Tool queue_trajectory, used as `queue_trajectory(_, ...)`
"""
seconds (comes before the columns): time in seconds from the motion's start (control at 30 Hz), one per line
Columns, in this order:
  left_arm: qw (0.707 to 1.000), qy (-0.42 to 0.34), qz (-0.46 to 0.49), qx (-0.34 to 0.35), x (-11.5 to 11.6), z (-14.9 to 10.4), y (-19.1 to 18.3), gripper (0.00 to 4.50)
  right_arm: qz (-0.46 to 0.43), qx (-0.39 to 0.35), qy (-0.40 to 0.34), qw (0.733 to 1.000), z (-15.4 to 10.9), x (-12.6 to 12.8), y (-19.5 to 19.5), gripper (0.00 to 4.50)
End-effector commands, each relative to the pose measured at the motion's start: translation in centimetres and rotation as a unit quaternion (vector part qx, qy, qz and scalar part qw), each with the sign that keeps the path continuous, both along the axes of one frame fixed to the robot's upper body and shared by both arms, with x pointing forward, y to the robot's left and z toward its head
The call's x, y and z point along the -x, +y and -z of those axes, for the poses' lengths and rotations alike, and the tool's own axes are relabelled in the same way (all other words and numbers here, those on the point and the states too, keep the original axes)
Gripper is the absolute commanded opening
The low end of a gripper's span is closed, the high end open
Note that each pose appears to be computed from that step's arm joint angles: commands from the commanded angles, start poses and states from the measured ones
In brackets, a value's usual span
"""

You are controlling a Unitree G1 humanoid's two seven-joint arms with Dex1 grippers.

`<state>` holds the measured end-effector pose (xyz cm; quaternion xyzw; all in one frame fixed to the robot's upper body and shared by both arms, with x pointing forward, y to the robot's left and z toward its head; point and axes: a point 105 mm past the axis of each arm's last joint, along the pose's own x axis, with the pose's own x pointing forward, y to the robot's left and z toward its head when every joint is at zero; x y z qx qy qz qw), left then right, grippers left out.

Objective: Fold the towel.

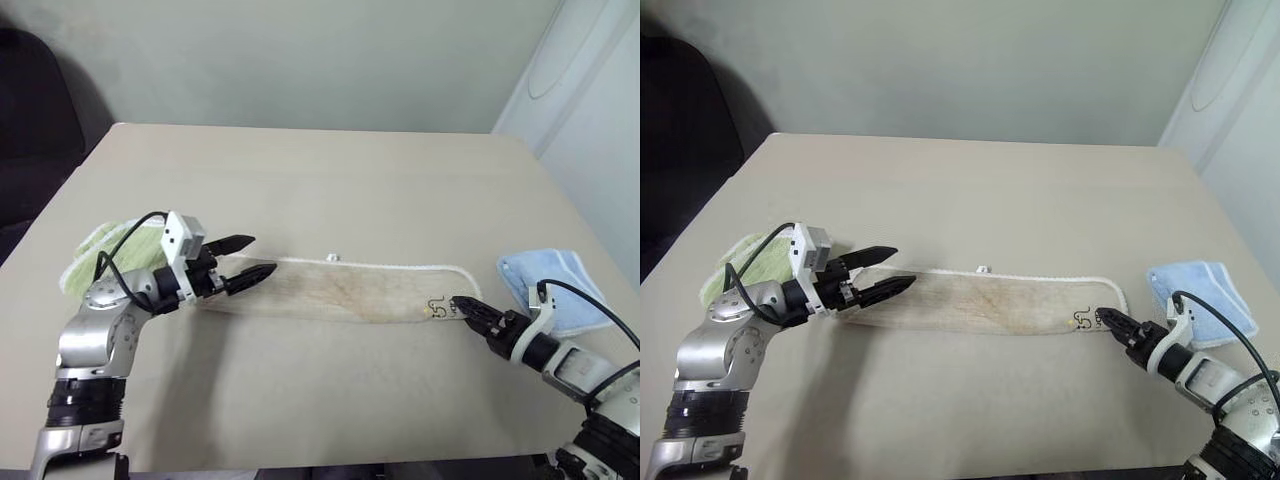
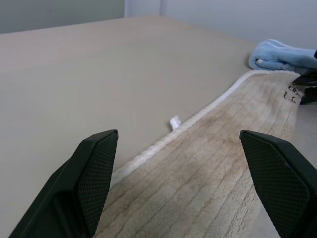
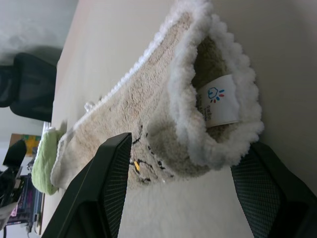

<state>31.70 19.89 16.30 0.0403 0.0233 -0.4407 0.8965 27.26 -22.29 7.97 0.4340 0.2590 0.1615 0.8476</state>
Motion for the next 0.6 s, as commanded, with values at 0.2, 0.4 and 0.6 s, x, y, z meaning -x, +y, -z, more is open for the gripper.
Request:
queue_trajectory(0.2,1.000,-0.017,-0.001,0.002,0.5,-0.7,-0.3,4.27,0.037,0.001,-0.009,0.999,-0.3,-0.5,-1.1,1.87)
queue_trajectory(0.4,1.000,-0.018,-0.023,0.001,0.3,-0.8,0.8,4.27,0.063,0.017,-0.038,0.997,-1.9,-0.4,-2.8,0.04)
queue_trajectory(0.6,0.999,-0.021,-0.028,0.004,0.0,-1.1,1.0,4.27,0.091,0.069,-0.069,0.991,-4.4,-0.1,-6.2,0.04)
